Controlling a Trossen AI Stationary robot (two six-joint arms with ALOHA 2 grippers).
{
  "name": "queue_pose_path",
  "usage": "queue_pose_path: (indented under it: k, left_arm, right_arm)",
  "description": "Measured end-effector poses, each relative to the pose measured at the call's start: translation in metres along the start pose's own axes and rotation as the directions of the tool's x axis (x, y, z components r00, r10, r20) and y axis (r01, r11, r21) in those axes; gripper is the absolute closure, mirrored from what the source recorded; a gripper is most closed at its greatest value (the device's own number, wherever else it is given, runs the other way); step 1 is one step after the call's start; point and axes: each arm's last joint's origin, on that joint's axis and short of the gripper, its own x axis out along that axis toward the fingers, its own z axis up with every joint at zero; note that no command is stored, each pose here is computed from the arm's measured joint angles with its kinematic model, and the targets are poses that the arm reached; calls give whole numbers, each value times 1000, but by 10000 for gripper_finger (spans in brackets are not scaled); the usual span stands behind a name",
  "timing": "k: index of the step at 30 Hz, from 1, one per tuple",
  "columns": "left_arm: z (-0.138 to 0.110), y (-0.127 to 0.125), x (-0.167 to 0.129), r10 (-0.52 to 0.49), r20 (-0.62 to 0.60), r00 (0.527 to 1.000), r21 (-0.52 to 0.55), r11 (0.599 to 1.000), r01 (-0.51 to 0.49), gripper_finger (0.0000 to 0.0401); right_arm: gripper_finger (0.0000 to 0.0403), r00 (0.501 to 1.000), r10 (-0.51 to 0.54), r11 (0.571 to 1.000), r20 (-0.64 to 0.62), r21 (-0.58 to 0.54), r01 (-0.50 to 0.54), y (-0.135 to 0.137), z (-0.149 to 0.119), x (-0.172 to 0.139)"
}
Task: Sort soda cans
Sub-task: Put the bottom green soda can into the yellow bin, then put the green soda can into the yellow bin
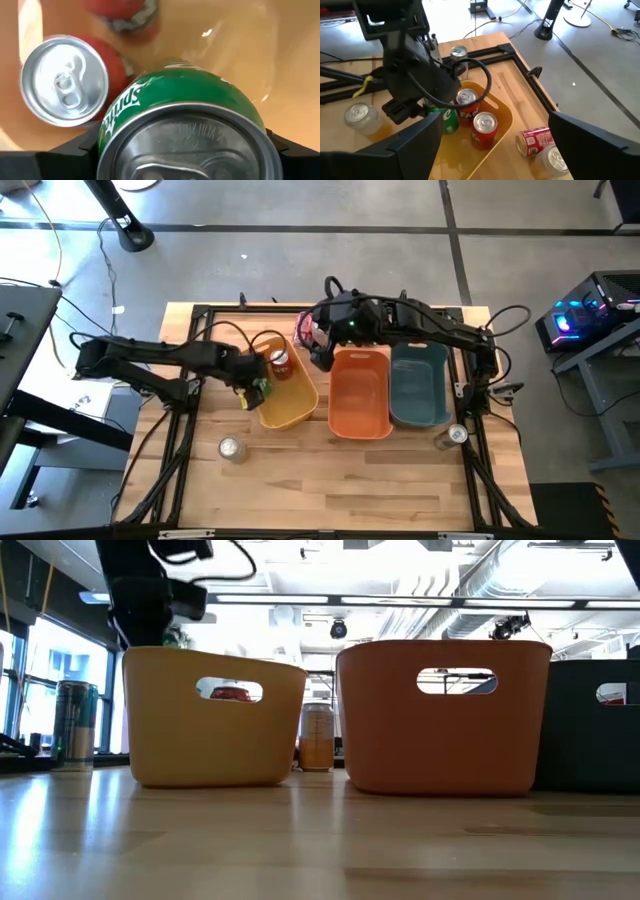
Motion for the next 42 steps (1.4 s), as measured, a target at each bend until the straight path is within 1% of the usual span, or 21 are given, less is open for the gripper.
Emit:
queue_pose_path:
  k: [5, 10, 12, 13, 16, 18, 20, 25, 28, 32, 34, 37, 38, 40, 42]
  left_arm:
    - [4, 5, 14, 1, -80, 997, 27, 1000, 2, 118]
    - [7, 2, 22, -7, -105, 994, 112, 994, 19, 118]
    - [8, 1, 26, 0, -120, 993, 128, 992, 16, 118]
    - [9, 1, 27, 3, -127, 992, 132, 991, 14, 108]
    - [10, -1, 34, 15, -157, 988, 137, 991, 7, 50]
    - [10, -2, 39, 24, -177, 984, 141, 990, 1, 21]
    - [11, -3, 44, 32, -196, 980, 143, 990, -4, 12]
    - [11, -3, 44, 23, -197, 980, 138, 990, 4, 16]
    - [14, 0, 32, -4, -161, 987, 112, 993, 23, 16]
    - [17, 4, 7, -67, -99, 993, 67, 995, 74, 15]
    - [17, 7, -7, -80, -71, 994, 57, 995, 84, 14]
    - [15, 10, -30, -98, -26, 995, 48, 994, 99, 14]
    - [15, 12, -37, -109, 3, 994, 41, 993, 108, 14]
    - [16, 14, -55, -145, 102, 984, 27, 989, 143, 14]
    - [15, 17, -74, -183, 259, 948, 27, 983, 182, 14]
  right_arm:
    - [47, 1000, -1, 1000, -2, -1, 1, 0, 0, 1]
    - [47, 1000, -1, 1000, -3, -2, 1, 1, 0, 2]
    - [47, 1000, 0, 1000, -4, -3, 0, 1, -1, 2]
    - [47, 1000, 0, 1000, -4, -4, 0, 1, -1, 2]
    - [47, 1000, 0, 1000, -4, -3, 0, 1, -1, 2]
    - [47, 1000, 0, 1000, -7, -5, 0, 1, -1, 2]
    - [47, 1000, -1, 1000, -14, -8, 1, 1, -2, 2]
    - [47, 999, -3, 1000, -32, -24, 3, 0, -3, 2]
    - [47, 999, -4, 999, -33, -32, 3, 0, -3, 2]
    - [47, 999, 3, 999, -34, -37, -5, 1, -3, 2]
    - [47, 999, 3, 999, -35, -41, -5, 1, -4, 2]
    - [47, 998, -18, 997, -60, -83, 13, -1, -6, 0]
    - [47, 997, -48, 995, -66, -91, 42, -3, -7, -2]
    - [47, 990, -122, 990, -75, -87, 115, -10, -8, -9]
    - [47, 980, -177, 984, -97, -37, 174, -23, -9, -15]
